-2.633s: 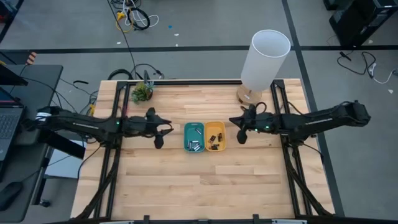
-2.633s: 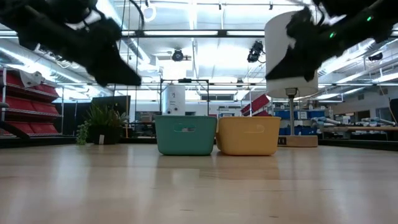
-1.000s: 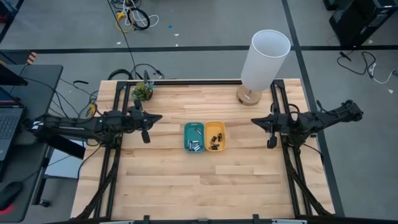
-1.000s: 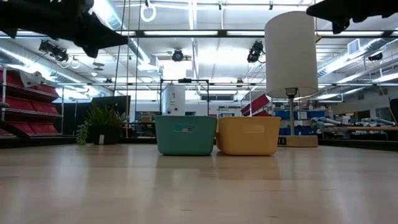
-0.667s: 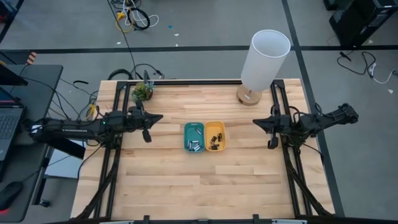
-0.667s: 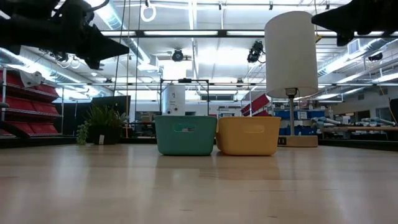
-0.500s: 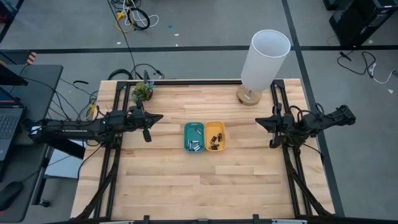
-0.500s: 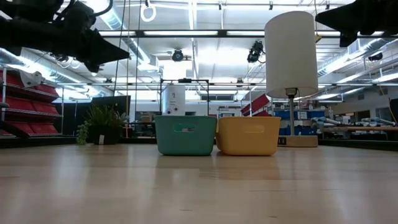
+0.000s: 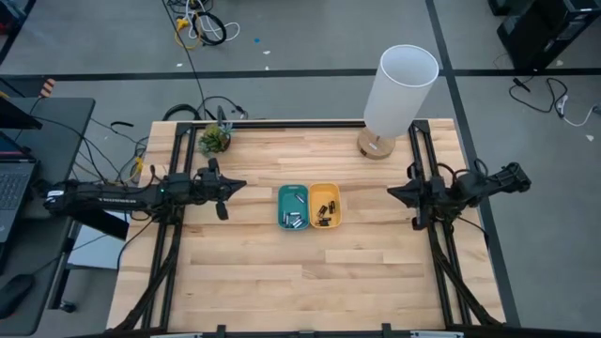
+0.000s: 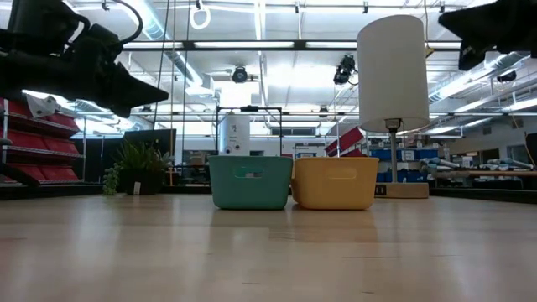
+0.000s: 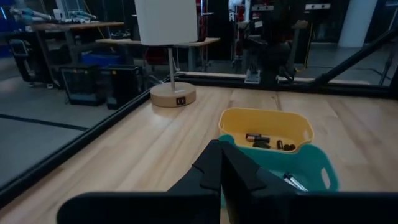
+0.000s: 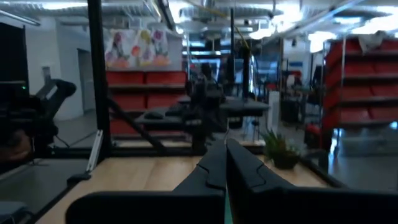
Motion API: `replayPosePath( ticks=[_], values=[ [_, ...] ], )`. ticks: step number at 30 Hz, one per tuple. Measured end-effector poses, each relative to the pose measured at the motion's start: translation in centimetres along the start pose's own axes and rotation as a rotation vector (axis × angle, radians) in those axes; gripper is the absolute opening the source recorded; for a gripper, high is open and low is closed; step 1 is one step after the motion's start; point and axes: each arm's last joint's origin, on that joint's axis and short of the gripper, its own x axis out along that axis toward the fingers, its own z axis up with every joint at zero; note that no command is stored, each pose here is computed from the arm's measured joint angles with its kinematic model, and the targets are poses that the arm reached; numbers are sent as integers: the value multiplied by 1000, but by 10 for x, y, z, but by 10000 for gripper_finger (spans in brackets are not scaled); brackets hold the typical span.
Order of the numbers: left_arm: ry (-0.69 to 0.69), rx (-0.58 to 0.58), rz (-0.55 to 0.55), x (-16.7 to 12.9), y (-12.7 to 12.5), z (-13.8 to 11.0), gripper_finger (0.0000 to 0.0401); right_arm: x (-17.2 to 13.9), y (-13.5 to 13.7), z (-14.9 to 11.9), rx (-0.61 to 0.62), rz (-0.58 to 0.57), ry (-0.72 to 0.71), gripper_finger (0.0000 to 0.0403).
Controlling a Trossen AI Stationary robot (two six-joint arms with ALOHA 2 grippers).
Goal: Sort batteries
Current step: Return to Home Position
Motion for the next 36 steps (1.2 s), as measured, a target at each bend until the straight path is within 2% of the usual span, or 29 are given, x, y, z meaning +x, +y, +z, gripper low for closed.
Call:
replayPosePath(
  ticks=[7,11,14,22,28,36],
  values=[
    [1,64,10,0,2,0,10,0,-1,8,-23,-34,-80,0],
    [51,62,-2,0,4,-5,10,0,-1,1,11,-28,-12,0],
    [87,44,0,-3,5,-8,10,0,-1,-5,14,-25,51,0],
    [51,3,-3,-14,6,-4,10,0,0,-8,-6,-24,78,0],
    [86,-77,-18,-26,7,-9,10,0,0,-7,40,-25,72,0],
    [-10,-43,-50,-36,7,-2,10,1,0,-10,51,-29,8,0]
  ],
)
